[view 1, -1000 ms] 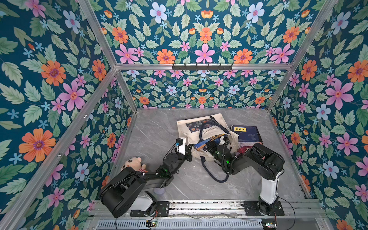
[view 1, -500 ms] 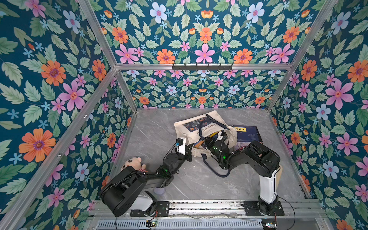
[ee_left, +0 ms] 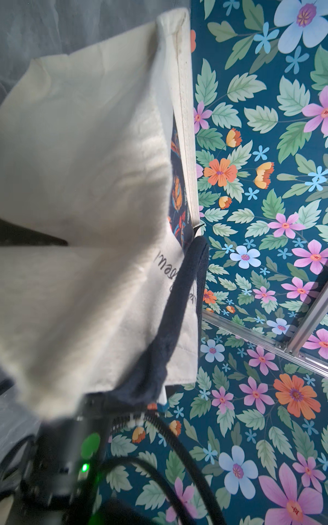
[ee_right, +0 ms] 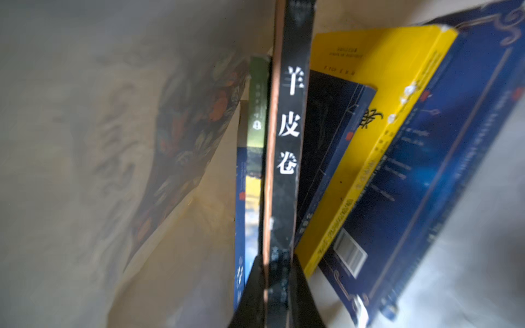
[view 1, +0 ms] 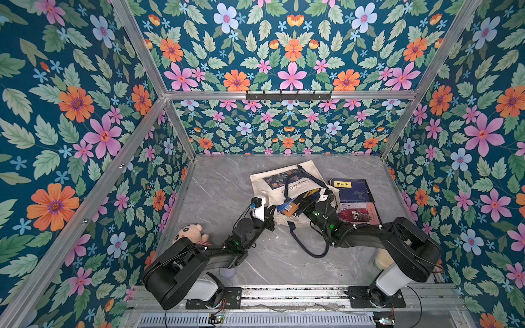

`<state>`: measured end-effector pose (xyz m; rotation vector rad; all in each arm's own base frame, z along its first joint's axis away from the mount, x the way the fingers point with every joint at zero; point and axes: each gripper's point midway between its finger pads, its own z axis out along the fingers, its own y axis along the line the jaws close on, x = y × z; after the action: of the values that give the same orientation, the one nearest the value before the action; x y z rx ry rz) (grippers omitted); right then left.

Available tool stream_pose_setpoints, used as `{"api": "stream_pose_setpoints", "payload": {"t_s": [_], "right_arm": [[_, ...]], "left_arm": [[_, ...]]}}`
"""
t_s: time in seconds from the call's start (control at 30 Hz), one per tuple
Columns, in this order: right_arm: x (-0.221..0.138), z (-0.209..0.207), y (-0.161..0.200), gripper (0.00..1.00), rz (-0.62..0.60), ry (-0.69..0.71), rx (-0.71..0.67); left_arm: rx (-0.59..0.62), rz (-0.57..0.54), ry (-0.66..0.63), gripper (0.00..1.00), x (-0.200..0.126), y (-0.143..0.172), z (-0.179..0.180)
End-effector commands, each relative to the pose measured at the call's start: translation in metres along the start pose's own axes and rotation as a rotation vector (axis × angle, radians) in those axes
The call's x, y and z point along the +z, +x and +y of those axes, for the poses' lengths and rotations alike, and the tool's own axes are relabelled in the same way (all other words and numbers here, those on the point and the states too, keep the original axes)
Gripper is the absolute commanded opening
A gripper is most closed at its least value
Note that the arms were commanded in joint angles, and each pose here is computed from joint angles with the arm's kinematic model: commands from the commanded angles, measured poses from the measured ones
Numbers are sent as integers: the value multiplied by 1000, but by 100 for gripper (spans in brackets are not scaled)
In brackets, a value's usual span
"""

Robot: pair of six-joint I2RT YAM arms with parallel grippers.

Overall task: Take out the books from the canvas bag
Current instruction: Pick up the book from the canvas bag.

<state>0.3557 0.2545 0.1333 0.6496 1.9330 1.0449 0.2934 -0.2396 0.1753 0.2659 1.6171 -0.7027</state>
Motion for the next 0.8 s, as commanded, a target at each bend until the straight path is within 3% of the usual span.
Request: {"api": "stream_pose_setpoints", "payload": {"t_s": [0.0,0.23,0.4,0.77], "right_arm": [[-14,-9,-4,0,3,76,-3],[-10,-11,0,0,29,67,-30],[5,-16,7,24,37,-18,11],[31,-37,12,49,5,-105,64]], "left_arm": [[-13,-42,-26,0,1,-11,3],[-15,-36,-25,0,2,-10,3],[-17,-35,-23,0,1,-10,3],[-18,-35,-8,0,1,-10,0]]}}
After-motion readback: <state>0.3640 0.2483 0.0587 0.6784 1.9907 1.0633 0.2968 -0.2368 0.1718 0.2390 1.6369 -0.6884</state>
